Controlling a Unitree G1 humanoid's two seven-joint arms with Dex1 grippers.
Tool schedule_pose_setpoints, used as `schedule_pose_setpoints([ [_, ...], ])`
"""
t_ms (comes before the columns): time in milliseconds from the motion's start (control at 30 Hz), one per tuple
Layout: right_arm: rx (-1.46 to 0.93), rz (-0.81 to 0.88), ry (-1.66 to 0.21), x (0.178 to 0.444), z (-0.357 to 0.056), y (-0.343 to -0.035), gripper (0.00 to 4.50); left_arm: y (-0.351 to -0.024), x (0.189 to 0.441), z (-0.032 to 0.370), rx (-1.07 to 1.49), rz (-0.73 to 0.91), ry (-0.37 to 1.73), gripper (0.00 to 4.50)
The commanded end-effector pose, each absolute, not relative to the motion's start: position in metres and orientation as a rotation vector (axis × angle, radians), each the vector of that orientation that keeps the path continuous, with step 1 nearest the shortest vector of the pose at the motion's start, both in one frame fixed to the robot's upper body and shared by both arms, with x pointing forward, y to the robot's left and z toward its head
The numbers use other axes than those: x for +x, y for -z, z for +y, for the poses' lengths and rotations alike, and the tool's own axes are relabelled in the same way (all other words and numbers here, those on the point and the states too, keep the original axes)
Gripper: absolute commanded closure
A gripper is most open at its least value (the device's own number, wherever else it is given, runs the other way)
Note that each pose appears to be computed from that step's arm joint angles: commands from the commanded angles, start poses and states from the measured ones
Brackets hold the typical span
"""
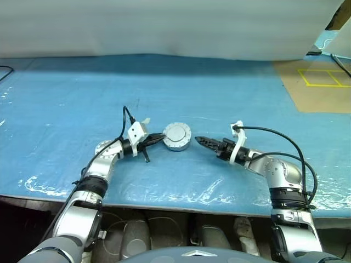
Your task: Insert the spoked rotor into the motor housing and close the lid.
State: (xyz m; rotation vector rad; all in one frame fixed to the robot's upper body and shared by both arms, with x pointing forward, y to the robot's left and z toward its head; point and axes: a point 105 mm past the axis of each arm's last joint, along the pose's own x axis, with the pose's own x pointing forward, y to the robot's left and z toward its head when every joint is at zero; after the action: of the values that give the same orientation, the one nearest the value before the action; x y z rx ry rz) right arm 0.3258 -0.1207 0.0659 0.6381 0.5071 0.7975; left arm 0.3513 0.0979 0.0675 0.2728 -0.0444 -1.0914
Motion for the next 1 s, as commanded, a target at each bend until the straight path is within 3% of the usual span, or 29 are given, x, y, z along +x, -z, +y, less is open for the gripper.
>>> schedule_pose_setpoints([
  [33, 0.656, 0.584, -0.84, 0.317, -0.1, -0.054, 0.03, -0.056, 0.348, 0.097, 0.298, 0.009, 1.127, 4.46],
  [433, 0.676, 0.592, -0.863, 0.316, -0.071, -0.042, 0.03, -0.057, 0.348, 0.103, 0.313, 0.015, 1.126, 4.46],
  [567, 0.691, 0.554, -0.868, 0.32, -0.066, -0.047, 0.92, -0.057, 0.348, 0.103, 0.314, 0.016, 1.126, 4.46],
  [733, 0.691, 0.541, -0.841, 0.326, -0.068, -0.044, 2.45, -0.055, 0.346, 0.104, 0.319, 0.02, 1.13, 4.46],
  [1000, 0.675, 0.543, -0.821, 0.326, -0.074, -0.041, 2.48, -0.057, 0.346, 0.103, 0.307, 0.008, 1.133, 4.46],
])
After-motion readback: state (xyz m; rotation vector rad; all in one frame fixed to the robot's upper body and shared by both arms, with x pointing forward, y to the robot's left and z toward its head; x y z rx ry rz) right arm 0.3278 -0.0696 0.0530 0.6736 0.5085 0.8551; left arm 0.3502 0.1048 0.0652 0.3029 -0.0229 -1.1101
